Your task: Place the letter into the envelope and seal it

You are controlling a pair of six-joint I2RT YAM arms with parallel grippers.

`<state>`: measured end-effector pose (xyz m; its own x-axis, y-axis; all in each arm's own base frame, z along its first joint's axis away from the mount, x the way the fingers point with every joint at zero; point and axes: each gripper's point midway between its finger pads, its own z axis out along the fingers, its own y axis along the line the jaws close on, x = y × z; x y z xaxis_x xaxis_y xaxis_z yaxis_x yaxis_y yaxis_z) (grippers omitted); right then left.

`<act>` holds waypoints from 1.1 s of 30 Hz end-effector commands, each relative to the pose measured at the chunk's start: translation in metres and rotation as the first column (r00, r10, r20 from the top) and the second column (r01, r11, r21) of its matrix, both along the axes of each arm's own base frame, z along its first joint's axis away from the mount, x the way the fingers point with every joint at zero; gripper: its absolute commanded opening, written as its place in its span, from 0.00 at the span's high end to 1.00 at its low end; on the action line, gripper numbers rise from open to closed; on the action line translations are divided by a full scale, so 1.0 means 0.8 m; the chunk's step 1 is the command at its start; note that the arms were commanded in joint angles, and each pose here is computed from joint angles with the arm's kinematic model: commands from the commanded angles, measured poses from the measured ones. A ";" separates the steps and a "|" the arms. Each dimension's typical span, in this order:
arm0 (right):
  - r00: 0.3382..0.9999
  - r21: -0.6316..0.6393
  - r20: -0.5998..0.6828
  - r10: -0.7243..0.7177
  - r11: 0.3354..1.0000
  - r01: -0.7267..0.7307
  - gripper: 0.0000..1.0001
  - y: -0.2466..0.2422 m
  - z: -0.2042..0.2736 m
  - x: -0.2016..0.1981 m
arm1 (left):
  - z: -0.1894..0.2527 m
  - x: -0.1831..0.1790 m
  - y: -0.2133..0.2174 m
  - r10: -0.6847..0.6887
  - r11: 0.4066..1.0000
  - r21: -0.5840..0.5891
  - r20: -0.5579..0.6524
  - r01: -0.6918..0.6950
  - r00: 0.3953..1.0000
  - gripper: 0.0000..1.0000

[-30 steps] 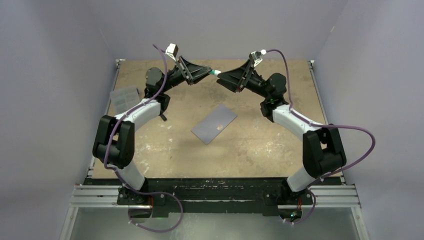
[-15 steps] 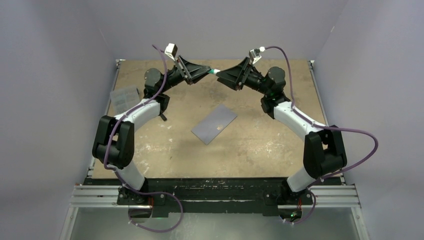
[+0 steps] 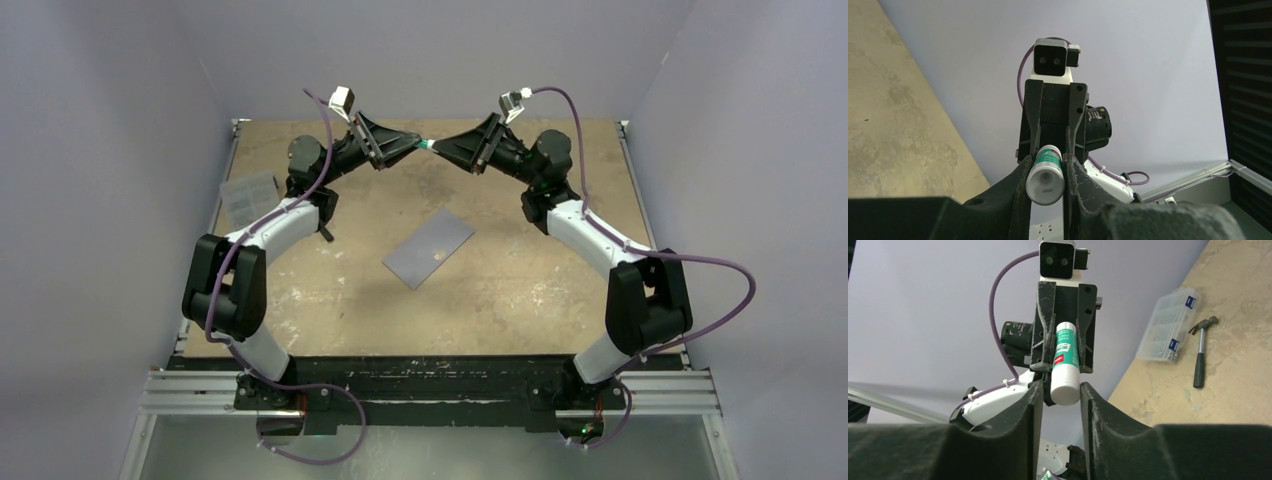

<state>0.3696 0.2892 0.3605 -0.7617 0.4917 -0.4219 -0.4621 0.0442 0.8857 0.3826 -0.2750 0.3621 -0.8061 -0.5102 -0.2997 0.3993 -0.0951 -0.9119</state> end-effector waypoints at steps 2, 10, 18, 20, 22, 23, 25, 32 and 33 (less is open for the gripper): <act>0.997 0.029 0.081 0.001 1.000 -0.004 0.74 0.000 0.031 0.001 | 0.025 -0.019 0.004 -0.007 1.000 -0.005 0.084 0.008 0.996 1.00; 0.998 0.031 0.067 0.021 0.999 -0.024 1.00 0.013 0.030 0.001 | 0.033 -0.035 -0.022 -0.056 0.998 0.000 0.094 0.056 0.994 1.00; 0.995 0.110 0.084 0.052 0.992 -0.061 1.00 0.033 0.045 -0.002 | 0.019 -0.085 -0.092 -0.236 0.971 0.055 0.094 0.231 0.967 1.00; 0.994 0.111 0.081 0.070 0.991 -0.079 1.00 0.042 0.044 -0.003 | 0.011 -0.082 -0.096 -0.231 0.970 0.107 0.110 0.220 0.967 1.00; 0.994 0.109 0.074 0.086 0.990 -0.094 1.00 0.050 0.041 -0.002 | 0.007 -0.084 -0.103 -0.248 0.963 0.140 0.114 0.231 0.962 1.00; 0.993 0.101 0.066 0.095 0.990 -0.101 1.00 0.054 0.038 -0.001 | 0.005 -0.088 -0.108 -0.261 0.959 0.146 0.114 0.244 0.959 1.00; 0.995 0.073 0.041 0.095 0.993 -0.098 1.00 0.064 0.027 0.002 | 0.000 -0.090 -0.114 -0.275 0.954 0.155 0.106 0.257 0.956 1.00; 0.996 -0.084 -0.078 -0.050 0.996 0.044 1.00 0.038 -0.024 0.029 | -0.012 -0.030 -0.069 -0.062 0.958 0.286 0.110 0.028 0.992 1.00; 0.993 -0.100 -0.082 -0.085 0.992 0.077 0.92 0.027 -0.028 0.035 | -0.020 -0.019 -0.055 -0.013 0.949 0.316 0.104 -0.021 0.995 1.00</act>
<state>0.4181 0.2886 0.3570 -0.7254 0.5799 -0.3709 -0.4119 0.0660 0.9088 0.4179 -0.2893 0.3639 -0.6845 -0.6033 -0.4092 0.4371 0.1096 -0.8927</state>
